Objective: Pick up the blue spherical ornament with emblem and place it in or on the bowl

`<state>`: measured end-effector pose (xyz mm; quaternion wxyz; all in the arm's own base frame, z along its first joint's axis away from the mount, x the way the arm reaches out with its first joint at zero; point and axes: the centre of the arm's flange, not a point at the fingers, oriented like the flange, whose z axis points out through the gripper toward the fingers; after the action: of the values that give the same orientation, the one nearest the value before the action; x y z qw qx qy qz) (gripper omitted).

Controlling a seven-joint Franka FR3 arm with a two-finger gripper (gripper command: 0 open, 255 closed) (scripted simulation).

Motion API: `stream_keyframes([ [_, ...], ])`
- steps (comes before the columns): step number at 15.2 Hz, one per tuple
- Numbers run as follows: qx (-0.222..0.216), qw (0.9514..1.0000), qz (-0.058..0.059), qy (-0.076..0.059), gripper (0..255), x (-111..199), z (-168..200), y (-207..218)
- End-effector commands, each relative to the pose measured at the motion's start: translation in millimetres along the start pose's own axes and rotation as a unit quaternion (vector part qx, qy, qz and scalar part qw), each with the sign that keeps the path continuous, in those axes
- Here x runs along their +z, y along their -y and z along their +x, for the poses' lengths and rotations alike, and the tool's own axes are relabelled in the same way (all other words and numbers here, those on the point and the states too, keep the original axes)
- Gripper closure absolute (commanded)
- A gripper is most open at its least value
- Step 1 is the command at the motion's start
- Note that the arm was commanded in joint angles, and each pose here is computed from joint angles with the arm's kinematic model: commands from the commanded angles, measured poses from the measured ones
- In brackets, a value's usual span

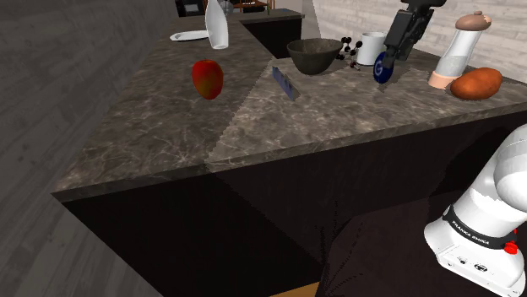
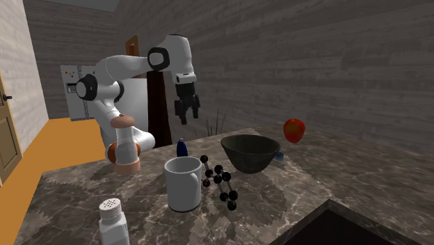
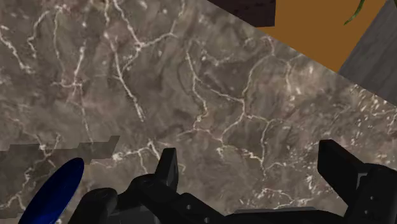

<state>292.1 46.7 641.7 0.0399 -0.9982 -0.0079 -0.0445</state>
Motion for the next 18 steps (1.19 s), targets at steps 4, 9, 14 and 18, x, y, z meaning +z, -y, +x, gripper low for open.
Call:
stream_keyframes([
  [4,0.061,0.9981,-0.013,-0.003,0,5,18,-30],
  [9,0.161,0.9862,-0.035,-0.009,0,12,39,-85],
  [14,0.257,0.9646,-0.055,-0.014,0,17,49,-142],
  [18,0.257,0.9646,-0.055,-0.014,0,38,49,-144],
])
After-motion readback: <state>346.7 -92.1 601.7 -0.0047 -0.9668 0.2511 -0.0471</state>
